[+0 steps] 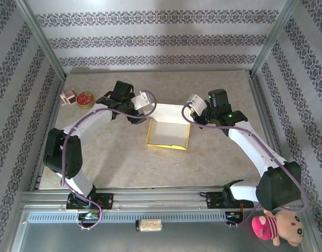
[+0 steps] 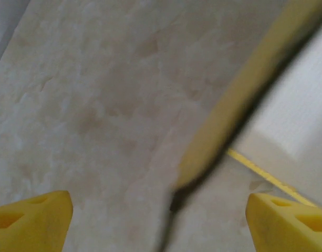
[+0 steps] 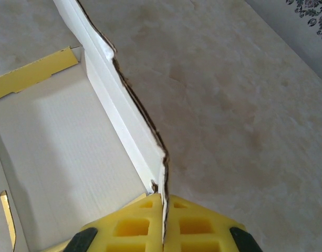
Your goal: Fold the paper box
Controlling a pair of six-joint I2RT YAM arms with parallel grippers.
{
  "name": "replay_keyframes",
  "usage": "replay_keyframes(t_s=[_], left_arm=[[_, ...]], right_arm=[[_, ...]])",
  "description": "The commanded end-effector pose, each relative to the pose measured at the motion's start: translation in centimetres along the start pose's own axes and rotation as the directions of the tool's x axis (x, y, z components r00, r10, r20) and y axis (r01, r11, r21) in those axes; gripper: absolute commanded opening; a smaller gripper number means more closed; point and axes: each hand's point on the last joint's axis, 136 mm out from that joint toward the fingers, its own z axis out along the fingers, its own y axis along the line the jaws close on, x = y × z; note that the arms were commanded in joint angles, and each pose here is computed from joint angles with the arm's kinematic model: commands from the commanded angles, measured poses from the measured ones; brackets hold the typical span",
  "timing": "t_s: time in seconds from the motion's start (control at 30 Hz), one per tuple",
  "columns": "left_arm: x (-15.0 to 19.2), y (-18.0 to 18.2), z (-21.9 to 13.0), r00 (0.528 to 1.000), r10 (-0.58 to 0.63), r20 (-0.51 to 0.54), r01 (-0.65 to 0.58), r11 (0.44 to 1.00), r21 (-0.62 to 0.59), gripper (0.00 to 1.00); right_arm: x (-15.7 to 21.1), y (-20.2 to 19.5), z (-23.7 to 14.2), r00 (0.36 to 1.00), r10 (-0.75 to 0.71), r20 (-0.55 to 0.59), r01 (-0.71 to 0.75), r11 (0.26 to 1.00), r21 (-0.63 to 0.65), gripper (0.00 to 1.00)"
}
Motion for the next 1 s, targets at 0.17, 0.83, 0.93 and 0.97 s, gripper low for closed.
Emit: replay_keyframes(t_s=[0.17, 0.83, 0.93, 0.97], left_arm=[[-3.3, -0.7, 0.2, 0.992, -0.026, 0.125, 0.011, 0.993, 0.118, 0.76], [-6.4, 6.9, 0.0, 0.8, -0.577, 0.163, 0.594, 0.801, -0.082, 0.0], [-7.5, 8.5, -0.2, 0.714, -0.656, 0.246, 0.693, 0.713, -0.111, 0.0], [-7.8, 8.8, -0.2, 0.687, -0.676, 0.267, 0.719, 0.686, -0.111, 0.0]], right_arm=[[-0.5, 0.1, -0.3, 0.999, -0.015, 0.034, 0.016, 1.0, -0.017, 0.0], [-4.4, -5.8, 2.8, 0.799, 0.579, 0.163, -0.598, 0.793, 0.117, 0.0], [-5.8, -6.8, 4.8, 0.698, 0.679, 0.228, -0.708, 0.702, 0.075, 0.0], [-6.3, -6.8, 5.4, 0.683, 0.691, 0.236, -0.72, 0.691, 0.061, 0.0]])
